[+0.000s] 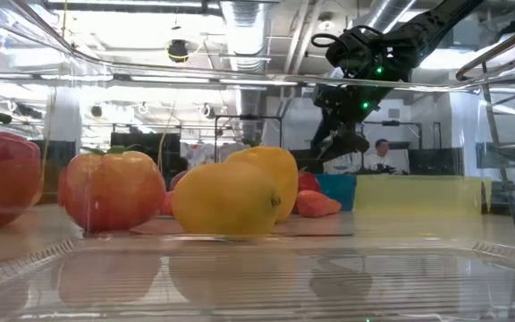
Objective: Sort produce into baskets
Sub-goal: Put the red tomato into the transparent bin
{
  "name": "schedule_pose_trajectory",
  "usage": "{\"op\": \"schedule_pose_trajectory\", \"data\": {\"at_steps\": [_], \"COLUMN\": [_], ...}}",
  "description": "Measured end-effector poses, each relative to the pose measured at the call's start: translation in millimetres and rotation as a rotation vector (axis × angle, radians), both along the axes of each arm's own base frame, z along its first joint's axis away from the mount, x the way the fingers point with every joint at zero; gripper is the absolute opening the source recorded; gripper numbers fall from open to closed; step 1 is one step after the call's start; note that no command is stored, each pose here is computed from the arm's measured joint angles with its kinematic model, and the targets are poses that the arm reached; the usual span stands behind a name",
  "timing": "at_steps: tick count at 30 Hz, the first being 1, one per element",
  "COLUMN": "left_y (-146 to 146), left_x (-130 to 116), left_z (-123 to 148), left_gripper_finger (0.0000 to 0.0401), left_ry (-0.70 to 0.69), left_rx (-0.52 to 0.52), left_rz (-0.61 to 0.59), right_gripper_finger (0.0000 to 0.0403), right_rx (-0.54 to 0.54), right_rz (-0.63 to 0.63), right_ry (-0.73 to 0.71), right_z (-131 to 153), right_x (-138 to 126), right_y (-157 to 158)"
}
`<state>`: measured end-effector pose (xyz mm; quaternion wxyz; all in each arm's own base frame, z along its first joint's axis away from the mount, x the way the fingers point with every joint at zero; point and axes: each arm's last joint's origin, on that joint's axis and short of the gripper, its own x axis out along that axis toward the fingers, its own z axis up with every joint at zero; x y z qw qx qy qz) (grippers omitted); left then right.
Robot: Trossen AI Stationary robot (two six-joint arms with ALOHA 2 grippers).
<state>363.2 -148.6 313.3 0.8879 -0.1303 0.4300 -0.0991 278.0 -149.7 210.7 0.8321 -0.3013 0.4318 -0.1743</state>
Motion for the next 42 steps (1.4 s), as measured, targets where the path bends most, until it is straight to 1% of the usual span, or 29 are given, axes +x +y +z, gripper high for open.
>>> {"op": "schedule_pose_trajectory", "data": {"at_steps": [4, 7, 9, 12, 15, 17, 22, 25, 31, 36, 39, 42], "left_y": [-16.5, -23.8, -27.1, -32.2, -33.0, -32.5, -31.0, -29.8, -28.3, -28.3, -27.9, -28.0], "left_x": [-7.1, -10.6, -12.4, -12.0, -12.2, -13.4, -13.3, -13.7, -12.9, -12.9, -12.6, -12.5], "left_z": [0.0, -1.7, -6.8, -19.2, -34.5, -42.4, -45.5, -47.7, -46.7, -46.7, -46.7, -46.7], "left_gripper_finger": [0.0275, 0.0275, 0.0275, 0.0275, 0.0275, 0.0275, 0.0276, 0.0286, 0.0327, 0.0346, 0.0349, 0.0349], "left_ry": [-0.009, -0.007, 0.007, -0.008, 0.000, 0.031, 0.037, 0.032, -0.008, -0.009, -0.008, 0.005], "left_rx": [0.021, 0.018, 0.005, -0.028, -0.061, -0.079, -0.088, -0.053, 0.016, 0.018, 0.014, -0.005], "left_rz": [-0.016, -0.002, 0.006, 0.010, 0.036, 0.066, 0.103, 0.123, 0.120, 0.117, 0.114, 0.075], "right_gripper_finger": [0.0389, 0.0388, 0.0388, 0.0389, 0.0388, 0.0389, 0.0388, 0.0388, 0.0388, 0.0388, 0.0389, 0.0389], "right_rx": [0.000, 0.000, 0.000, 0.000, 0.000, 0.000, 0.000, 0.000, 0.000, 0.000, 0.000, 0.000], "right_rz": [0.000, 0.000, 0.000, 0.000, 0.000, 0.000, 0.001, 0.000, 0.001, 0.001, 0.001, 0.001], "right_ry": [0.000, 0.000, 0.000, 0.000, 0.000, 0.000, 0.000, 0.000, 0.000, 0.000, 0.000, 0.000], "right_z": [0.0, 0.0, 0.0, 0.0, 0.0, 0.0, 0.0, 0.0, 0.0, 0.0, 0.0, 0.0], "right_x": [0.0, 0.0, 0.0, 0.0, 0.0, 0.0, 0.1, 0.0, 0.0, 0.0, 0.0, 0.0], "right_y": [0.0, 0.0, 0.0, 0.0, 0.0, 0.0, 0.1, 0.0, 0.0, 0.0, 0.0, 0.0]}}
